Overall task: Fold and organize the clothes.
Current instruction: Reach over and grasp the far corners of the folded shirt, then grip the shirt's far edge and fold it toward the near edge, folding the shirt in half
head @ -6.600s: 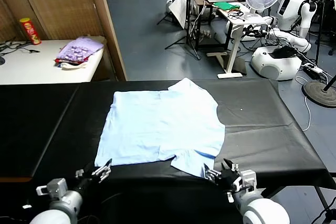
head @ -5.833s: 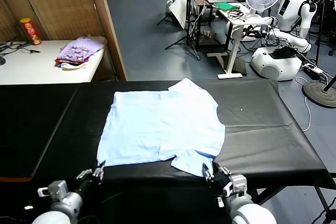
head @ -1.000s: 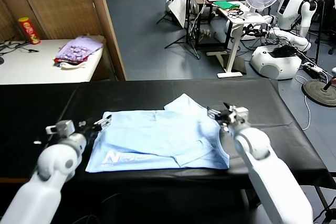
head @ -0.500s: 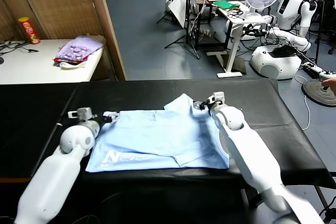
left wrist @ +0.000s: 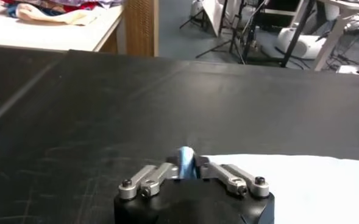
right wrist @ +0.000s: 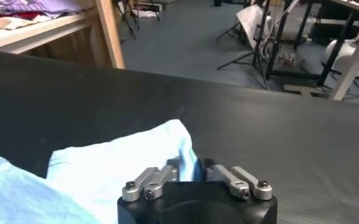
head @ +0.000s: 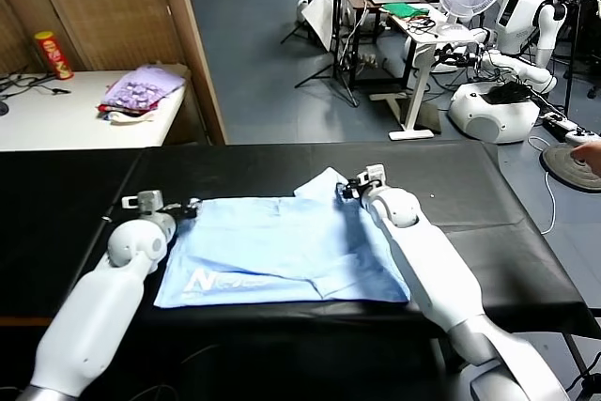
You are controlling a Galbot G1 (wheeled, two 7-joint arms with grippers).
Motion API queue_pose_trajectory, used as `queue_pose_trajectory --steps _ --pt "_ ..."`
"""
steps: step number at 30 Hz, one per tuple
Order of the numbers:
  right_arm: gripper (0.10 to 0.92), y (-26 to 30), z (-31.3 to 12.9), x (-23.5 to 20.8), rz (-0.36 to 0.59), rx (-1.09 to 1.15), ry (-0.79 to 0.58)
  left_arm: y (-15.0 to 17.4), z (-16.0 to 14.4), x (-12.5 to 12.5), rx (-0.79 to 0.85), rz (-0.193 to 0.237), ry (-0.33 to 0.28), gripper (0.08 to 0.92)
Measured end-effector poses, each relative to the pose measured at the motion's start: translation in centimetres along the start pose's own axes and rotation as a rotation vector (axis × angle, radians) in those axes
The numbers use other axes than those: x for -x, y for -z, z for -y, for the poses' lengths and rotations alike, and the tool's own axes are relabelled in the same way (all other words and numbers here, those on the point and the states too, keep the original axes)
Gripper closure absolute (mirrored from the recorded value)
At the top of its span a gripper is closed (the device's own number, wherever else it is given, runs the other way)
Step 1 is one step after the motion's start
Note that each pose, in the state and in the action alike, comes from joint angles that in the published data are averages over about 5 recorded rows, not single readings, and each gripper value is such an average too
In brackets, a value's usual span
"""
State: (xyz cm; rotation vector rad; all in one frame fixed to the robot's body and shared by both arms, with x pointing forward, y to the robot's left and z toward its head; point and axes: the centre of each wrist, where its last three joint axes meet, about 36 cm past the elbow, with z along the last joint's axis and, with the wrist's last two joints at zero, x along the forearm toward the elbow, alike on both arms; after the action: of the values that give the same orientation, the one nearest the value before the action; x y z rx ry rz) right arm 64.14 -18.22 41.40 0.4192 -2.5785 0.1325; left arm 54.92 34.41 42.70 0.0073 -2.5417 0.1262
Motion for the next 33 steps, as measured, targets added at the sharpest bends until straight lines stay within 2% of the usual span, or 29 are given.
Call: queue_pose_trajectory --steps 7,16,20,33 --pt "0.888 -0.4 0.8 -1.6 0.097 0.023 -0.007 0.3 0.1 -0.6 -0.002 0.051 0.001 0.871" --pt "0.896 -1.0 2.4 -7.8 0.198 0.047 0.014 0.6 0.2 -3.9 0.016 0.128 -0.001 0.871" --pt "0.897 -1.8 2.8 -11.1 0.188 0.052 0.011 0.0 0.2 -6.2 0.032 0.155 -0.007 0.871" --pt "0.897 -4.4 1.3 -19.9 0.078 0.027 0.025 -3.6 1.0 -13.4 0.093 0.196 -0.012 0.871"
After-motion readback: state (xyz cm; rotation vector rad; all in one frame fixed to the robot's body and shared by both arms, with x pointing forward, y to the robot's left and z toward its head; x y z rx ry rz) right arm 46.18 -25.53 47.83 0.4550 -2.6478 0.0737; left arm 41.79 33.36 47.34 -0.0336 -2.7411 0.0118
